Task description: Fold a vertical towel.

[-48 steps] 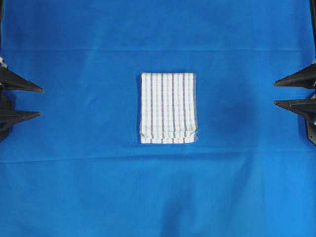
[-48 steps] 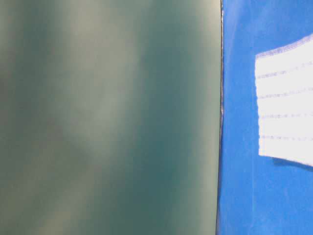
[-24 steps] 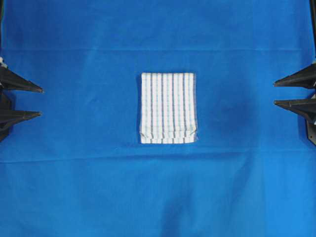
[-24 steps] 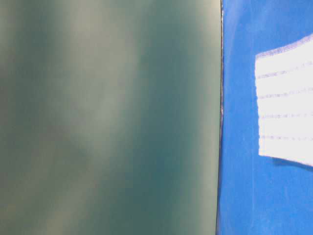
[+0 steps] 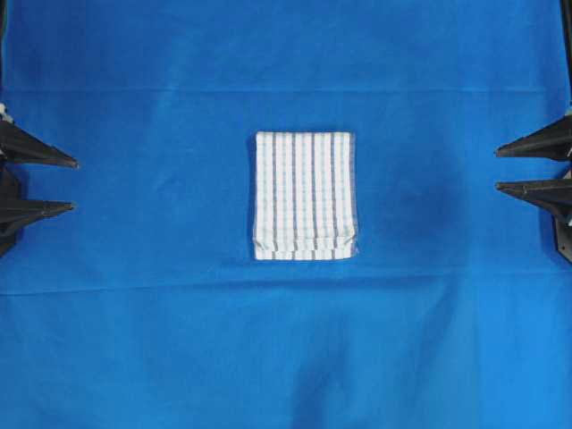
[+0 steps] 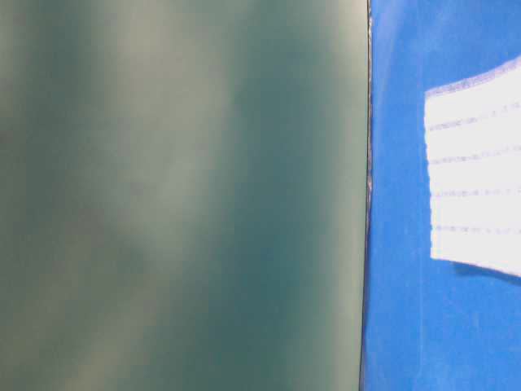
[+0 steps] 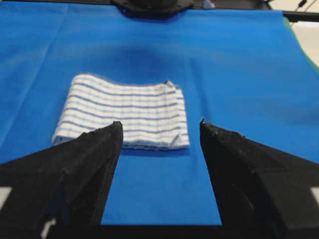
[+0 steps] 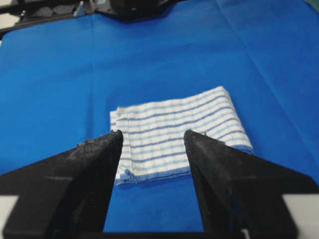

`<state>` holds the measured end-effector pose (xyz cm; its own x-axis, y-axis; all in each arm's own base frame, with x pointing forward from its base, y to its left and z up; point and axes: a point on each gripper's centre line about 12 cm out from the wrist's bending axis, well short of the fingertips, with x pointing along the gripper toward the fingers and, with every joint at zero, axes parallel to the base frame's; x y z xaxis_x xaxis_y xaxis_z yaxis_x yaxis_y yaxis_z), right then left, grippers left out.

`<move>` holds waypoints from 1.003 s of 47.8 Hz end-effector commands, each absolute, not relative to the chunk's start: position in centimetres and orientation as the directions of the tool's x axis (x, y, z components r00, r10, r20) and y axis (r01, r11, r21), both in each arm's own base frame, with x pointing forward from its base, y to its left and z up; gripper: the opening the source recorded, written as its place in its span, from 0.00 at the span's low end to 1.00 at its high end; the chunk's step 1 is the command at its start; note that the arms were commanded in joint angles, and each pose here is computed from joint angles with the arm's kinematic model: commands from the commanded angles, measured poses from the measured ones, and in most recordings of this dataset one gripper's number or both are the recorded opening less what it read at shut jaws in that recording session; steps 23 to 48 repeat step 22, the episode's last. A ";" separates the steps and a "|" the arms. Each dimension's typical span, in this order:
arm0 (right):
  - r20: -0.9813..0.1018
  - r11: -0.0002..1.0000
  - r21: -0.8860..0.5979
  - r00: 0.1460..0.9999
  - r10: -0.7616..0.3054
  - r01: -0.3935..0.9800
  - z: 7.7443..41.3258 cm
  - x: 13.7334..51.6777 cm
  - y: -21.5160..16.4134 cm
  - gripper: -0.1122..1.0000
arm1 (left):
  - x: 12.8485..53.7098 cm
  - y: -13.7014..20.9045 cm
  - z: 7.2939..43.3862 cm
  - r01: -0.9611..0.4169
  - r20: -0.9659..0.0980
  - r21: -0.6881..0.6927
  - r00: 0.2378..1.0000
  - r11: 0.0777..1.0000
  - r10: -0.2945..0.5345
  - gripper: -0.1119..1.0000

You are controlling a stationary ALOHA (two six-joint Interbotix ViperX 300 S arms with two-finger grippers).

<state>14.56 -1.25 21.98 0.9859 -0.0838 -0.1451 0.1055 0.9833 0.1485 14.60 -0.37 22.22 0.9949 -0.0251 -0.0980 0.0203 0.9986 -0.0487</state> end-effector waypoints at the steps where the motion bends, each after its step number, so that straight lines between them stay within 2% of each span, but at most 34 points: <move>1: -0.134 0.984 0.144 0.987 -0.084 0.104 22.6 14.8 -1.3 0.62 | 14.7 -0.3 22.6 0.017 -0.092 -0.052 0.996 0.999 -0.022 0.65; 48: -0.138 0.984 0.143 0.987 -0.086 0.105 22.6 14.8 -1.3 0.62 | 14.7 -0.3 22.6 0.017 -0.093 -0.052 0.995 0.999 -0.022 0.65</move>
